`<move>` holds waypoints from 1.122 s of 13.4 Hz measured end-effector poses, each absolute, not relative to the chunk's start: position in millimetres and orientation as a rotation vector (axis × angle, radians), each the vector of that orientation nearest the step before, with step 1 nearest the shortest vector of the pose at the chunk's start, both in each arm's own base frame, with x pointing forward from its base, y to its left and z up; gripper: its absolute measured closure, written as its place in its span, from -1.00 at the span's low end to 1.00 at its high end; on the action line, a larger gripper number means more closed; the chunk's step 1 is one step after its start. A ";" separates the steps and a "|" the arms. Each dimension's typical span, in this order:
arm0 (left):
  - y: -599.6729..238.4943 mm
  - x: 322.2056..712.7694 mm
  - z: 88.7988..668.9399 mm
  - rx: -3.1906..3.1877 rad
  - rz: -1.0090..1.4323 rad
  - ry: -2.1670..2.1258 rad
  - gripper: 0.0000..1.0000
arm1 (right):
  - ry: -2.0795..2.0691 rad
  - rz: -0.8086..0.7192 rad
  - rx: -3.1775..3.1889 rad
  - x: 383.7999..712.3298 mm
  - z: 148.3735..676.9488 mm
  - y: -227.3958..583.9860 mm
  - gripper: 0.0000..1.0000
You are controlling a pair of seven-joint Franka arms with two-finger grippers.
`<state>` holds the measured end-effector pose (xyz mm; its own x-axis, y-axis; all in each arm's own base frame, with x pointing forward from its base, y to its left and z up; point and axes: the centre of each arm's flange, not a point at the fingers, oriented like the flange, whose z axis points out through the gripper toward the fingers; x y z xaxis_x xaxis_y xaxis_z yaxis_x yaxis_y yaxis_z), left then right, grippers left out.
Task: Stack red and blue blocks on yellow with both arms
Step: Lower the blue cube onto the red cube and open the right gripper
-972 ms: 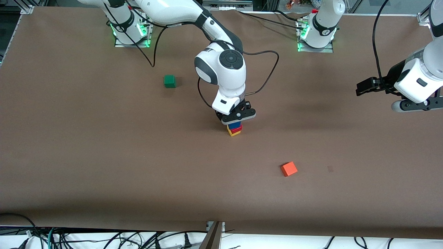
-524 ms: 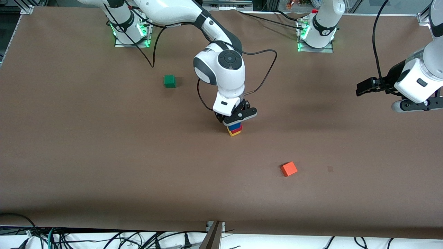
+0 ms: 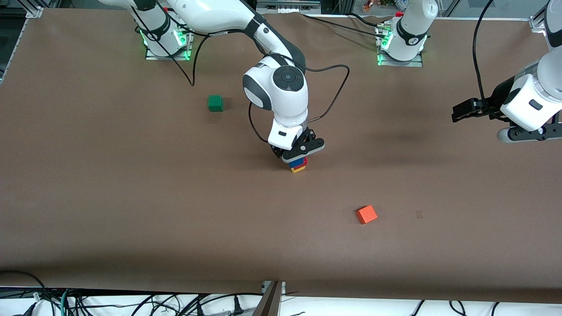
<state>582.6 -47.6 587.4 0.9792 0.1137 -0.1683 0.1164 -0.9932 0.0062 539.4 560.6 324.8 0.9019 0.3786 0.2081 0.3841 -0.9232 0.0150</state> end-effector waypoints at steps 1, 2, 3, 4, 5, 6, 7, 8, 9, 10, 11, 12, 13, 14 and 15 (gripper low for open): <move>-47.6 582.6 587.4 3.109 -0.263 0.181 -1.00 | -0.605 -0.322 -3.037 539.3 324.7 560.8 -0.12; -47.6 582.6 587.4 3.109 -0.263 0.181 -1.00 | -0.598 -0.319 -3.034 539.2 324.9 561.0 -0.12; -47.7 582.6 587.4 3.109 -0.262 0.180 -1.00 | -0.592 -0.314 -3.030 539.0 324.9 561.2 -0.12; -48.1 582.6 587.4 3.109 -0.262 0.179 -1.00 | -0.588 -0.312 -3.028 539.0 325.0 561.4 -0.12; -48.7 582.6 587.4 3.109 -0.262 0.178 -1.00 | -0.580 -0.311 -3.025 539.0 325.1 561.7 -0.12; -49.0 582.5 587.4 3.109 -0.262 0.177 -1.00 | -0.567 -0.312 -3.020 539.0 325.1 562.3 -0.12; -49.1 582.5 587.4 3.109 -0.262 0.177 -1.00 | -0.561 -0.313 -3.015 538.5 324.6 563.4 -0.12; -49.1 582.5 587.4 3.109 -0.262 0.177 -1.00 | -0.559 -0.314 -3.012 537.8 323.6 564.5 -0.12; -49.1 582.5 587.4 3.109 -0.262 0.176 -1.00 | -0.558 -0.310 -3.012 536.9 321.9 565.3 -0.12; -49.1 582.5 587.4 3.109 -0.262 0.177 -1.00 | -0.558 -0.305 -3.014 536.1 319.3 566.0 -0.12; -49.1 582.5 587.4 3.109 -0.262 0.176 -1.00 | -0.559 -0.299 -3.016 535.3 315.6 566.6 -0.12; -49.1 582.5 587.4 3.109 -0.262 0.176 -1.00 | -0.560 -0.293 -3.019 534.7 311.8 567.1 -0.12; -49.1 582.5 587.4 3.109 -0.262 0.176 -1.00 | -0.562 -0.288 -3.022 534.3 308.2 567.4 -0.12; -49.1 582.5 587.4 3.109 -0.262 0.176 -1.00 | -0.562 -0.285 -3.024 534.2 305.1 567.4 -0.12; -49.1 582.6 587.5 3.109 -0.262 0.177 -1.00 | -0.562 -0.284 -3.025 534.3 303.1 567.5 -0.12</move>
<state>582.6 -49.1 587.5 0.9796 0.1110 -0.1674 0.1137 -0.9935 0.0068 534.3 567.5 303.1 0.9170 0.3512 0.1890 0.3608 -0.9325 -0.0173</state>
